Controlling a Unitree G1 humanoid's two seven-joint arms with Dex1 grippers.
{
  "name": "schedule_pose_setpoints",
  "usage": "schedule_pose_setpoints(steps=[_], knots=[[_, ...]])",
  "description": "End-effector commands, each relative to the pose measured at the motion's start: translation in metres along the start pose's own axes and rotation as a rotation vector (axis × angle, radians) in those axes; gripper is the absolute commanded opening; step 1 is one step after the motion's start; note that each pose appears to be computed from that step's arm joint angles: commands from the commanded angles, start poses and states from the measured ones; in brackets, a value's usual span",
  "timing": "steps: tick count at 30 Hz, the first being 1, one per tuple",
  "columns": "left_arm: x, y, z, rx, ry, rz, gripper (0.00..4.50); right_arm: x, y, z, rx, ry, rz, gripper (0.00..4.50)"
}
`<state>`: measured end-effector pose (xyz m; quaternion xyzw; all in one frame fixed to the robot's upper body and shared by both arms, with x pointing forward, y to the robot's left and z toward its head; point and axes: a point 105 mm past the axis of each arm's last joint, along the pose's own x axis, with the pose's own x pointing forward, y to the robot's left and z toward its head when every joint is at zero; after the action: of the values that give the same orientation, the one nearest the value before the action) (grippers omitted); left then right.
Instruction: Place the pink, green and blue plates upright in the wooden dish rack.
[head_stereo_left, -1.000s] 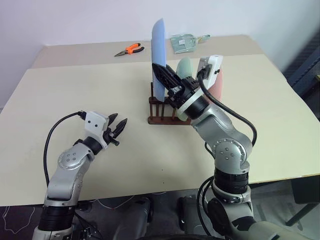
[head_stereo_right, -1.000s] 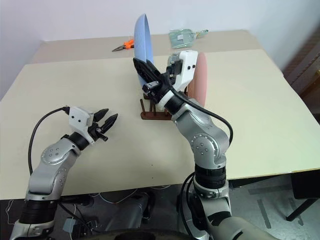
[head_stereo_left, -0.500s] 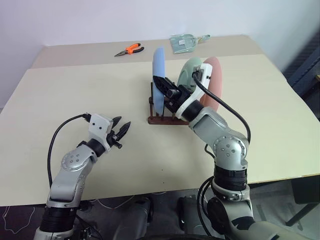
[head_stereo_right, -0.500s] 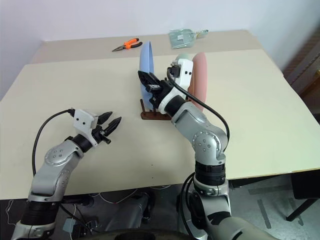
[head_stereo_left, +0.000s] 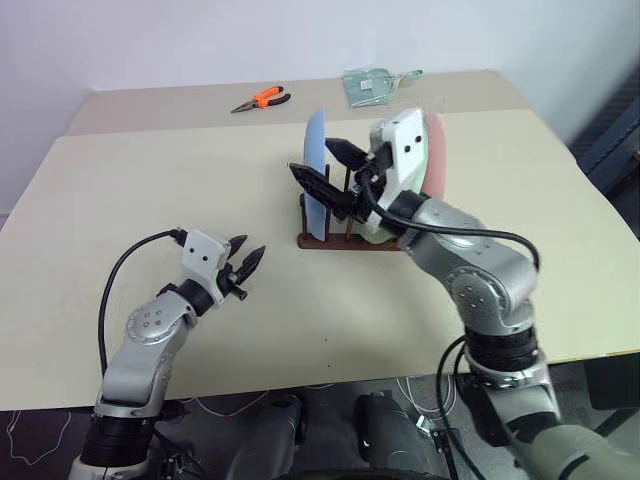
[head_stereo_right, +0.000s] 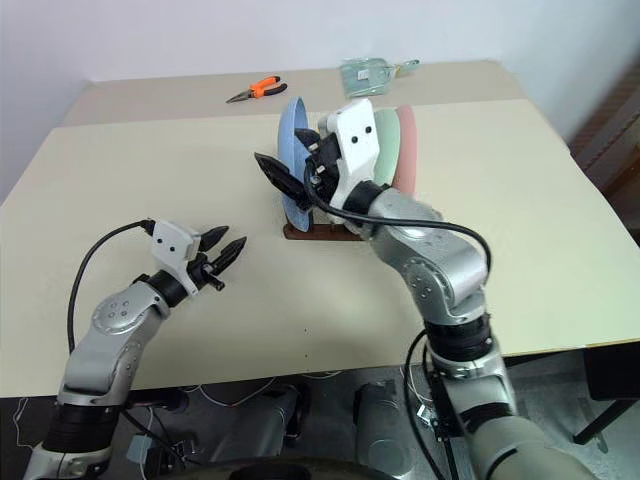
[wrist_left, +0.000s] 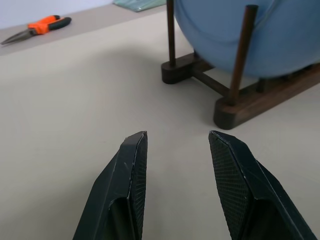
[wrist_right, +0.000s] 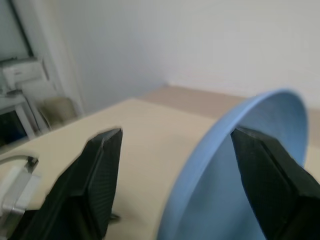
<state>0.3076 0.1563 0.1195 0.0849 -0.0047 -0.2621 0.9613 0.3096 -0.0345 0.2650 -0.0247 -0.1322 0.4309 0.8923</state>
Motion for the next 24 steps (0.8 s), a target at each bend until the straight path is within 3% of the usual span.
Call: schedule_pose_setpoints(steps=[1,2,7,13,19,24], knots=[[0.003,-0.015,0.012,0.037,-0.031,-0.093,1.98,-0.027,0.003,0.022,-0.156,-0.016,0.047,2.95],[0.004,-0.02,0.013,0.039,-0.034,-0.124,1.98,-0.037,0.002,0.019,-0.184,0.024,0.047,2.61],[0.016,-0.034,0.014,0.023,-0.045,-0.197,1.98,-0.055,0.0,0.007,-0.218,0.1,0.003,0.05],[0.026,-0.052,0.019,0.028,-0.065,-0.282,1.98,-0.068,-0.004,-0.009,-0.311,0.198,-0.04,0.05],[0.027,-0.071,0.02,0.042,-0.07,-0.398,1.98,-0.109,-0.013,-0.038,-0.394,0.428,-0.067,0.05],[0.024,-0.076,0.02,0.04,-0.067,-0.447,1.98,-0.126,-0.014,-0.044,-0.441,0.499,-0.087,0.05]])
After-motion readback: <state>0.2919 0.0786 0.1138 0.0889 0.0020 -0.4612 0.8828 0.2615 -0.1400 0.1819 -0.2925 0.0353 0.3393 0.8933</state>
